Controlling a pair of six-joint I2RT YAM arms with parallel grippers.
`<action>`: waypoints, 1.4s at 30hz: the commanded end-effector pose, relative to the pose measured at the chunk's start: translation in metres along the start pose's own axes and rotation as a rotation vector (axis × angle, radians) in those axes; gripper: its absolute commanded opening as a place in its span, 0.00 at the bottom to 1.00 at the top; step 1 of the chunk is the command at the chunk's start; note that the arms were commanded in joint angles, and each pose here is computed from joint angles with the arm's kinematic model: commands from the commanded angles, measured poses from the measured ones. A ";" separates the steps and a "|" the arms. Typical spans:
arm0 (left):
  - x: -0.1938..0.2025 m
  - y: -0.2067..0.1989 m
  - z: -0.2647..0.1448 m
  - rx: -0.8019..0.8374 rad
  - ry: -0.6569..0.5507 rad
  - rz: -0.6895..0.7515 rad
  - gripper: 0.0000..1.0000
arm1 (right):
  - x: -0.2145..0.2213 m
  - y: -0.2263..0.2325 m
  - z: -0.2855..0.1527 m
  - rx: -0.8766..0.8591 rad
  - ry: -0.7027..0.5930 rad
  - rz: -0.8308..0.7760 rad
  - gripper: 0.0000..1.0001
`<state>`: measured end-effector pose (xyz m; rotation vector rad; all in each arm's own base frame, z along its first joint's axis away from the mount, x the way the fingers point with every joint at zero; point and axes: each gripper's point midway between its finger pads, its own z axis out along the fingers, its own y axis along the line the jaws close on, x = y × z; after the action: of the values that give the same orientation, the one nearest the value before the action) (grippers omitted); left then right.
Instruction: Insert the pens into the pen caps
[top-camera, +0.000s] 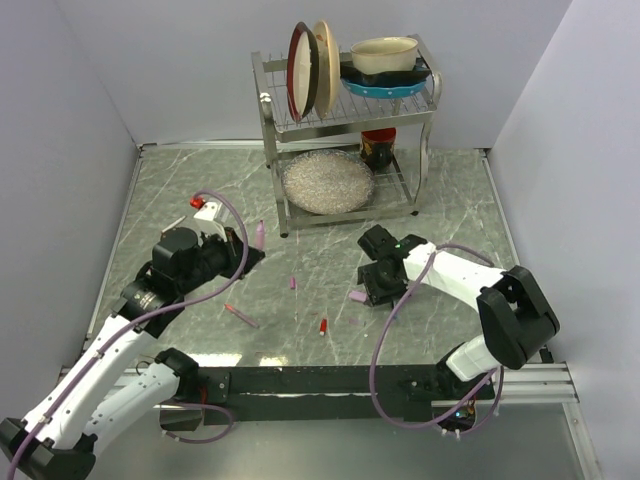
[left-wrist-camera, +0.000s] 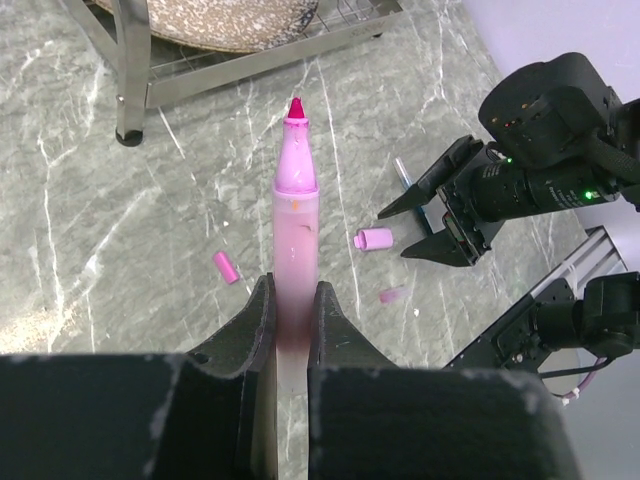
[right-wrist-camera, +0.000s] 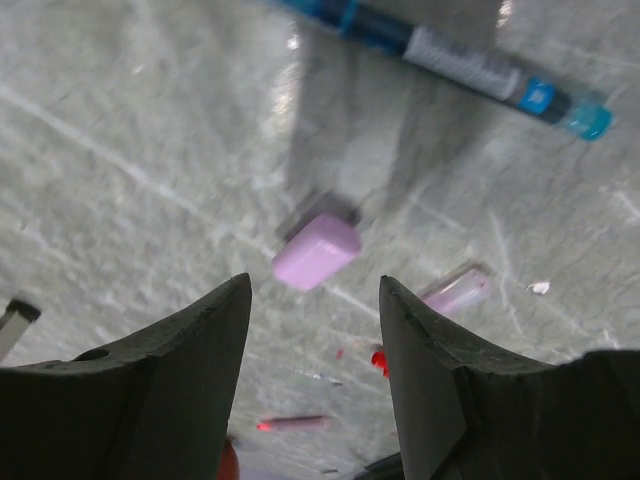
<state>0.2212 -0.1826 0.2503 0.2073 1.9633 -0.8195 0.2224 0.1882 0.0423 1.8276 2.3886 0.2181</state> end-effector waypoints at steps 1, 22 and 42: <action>-0.007 -0.008 -0.002 0.044 -0.030 0.029 0.01 | -0.003 0.013 0.003 -0.032 -0.014 0.096 0.62; -0.010 -0.007 -0.005 0.038 -0.051 0.035 0.01 | 0.000 0.005 0.031 0.073 -0.037 0.088 0.53; -0.013 -0.012 -0.008 0.064 -0.069 0.047 0.01 | -0.008 0.040 0.019 -0.107 -0.118 -0.331 0.00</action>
<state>0.2160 -0.1813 0.2535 0.2232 1.9398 -0.8290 0.2396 0.1937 0.0138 1.6424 2.5040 0.0883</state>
